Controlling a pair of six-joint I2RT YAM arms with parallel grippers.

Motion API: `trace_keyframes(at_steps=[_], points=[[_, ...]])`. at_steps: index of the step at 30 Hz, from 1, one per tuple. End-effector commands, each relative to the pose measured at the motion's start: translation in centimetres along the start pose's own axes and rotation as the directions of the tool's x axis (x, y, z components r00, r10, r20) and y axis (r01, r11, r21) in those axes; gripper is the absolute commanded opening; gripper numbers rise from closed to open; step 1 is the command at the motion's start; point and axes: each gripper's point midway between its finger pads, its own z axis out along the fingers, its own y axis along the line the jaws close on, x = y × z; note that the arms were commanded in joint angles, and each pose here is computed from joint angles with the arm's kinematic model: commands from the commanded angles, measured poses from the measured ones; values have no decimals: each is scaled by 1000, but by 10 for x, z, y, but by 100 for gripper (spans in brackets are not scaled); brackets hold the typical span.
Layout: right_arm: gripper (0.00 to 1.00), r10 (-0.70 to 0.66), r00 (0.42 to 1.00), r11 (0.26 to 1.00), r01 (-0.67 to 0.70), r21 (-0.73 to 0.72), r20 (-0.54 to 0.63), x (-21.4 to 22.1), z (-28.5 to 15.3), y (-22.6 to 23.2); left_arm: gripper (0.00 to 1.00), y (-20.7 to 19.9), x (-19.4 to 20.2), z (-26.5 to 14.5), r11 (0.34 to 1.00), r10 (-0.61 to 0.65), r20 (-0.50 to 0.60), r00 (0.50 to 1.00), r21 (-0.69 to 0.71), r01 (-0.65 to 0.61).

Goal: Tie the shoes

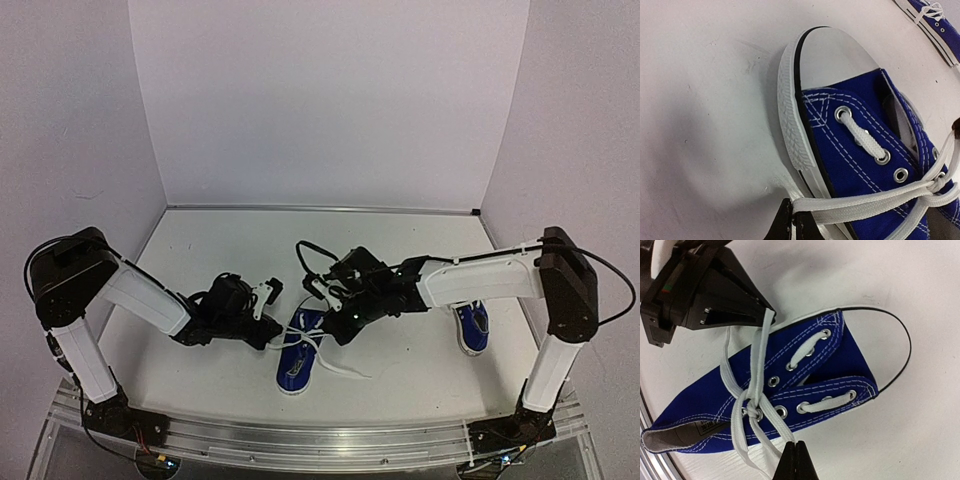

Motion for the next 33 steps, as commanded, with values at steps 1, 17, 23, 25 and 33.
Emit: trace_keyframes(at_steps=[1,17,23,25,33], points=[[0,119,977,992,-123,10,176,-29,-26,-13,5,-3,-9,-8,1000,1,45,999,5,-1],[0,184,962,979,-160,-125,203,-33,-21,6,39,-6,-62,-69,988,154,279,948,-72,-139],[0,191,957,976,-162,-143,218,-37,-21,9,53,7,-69,-111,954,279,363,889,-210,-214],[0,192,958,976,-163,-145,215,-36,-20,9,55,3,-68,-122,944,319,387,865,-209,-254],[0,208,955,971,-176,-162,209,-34,-19,11,49,-59,-33,-108,798,547,368,752,45,-602]])
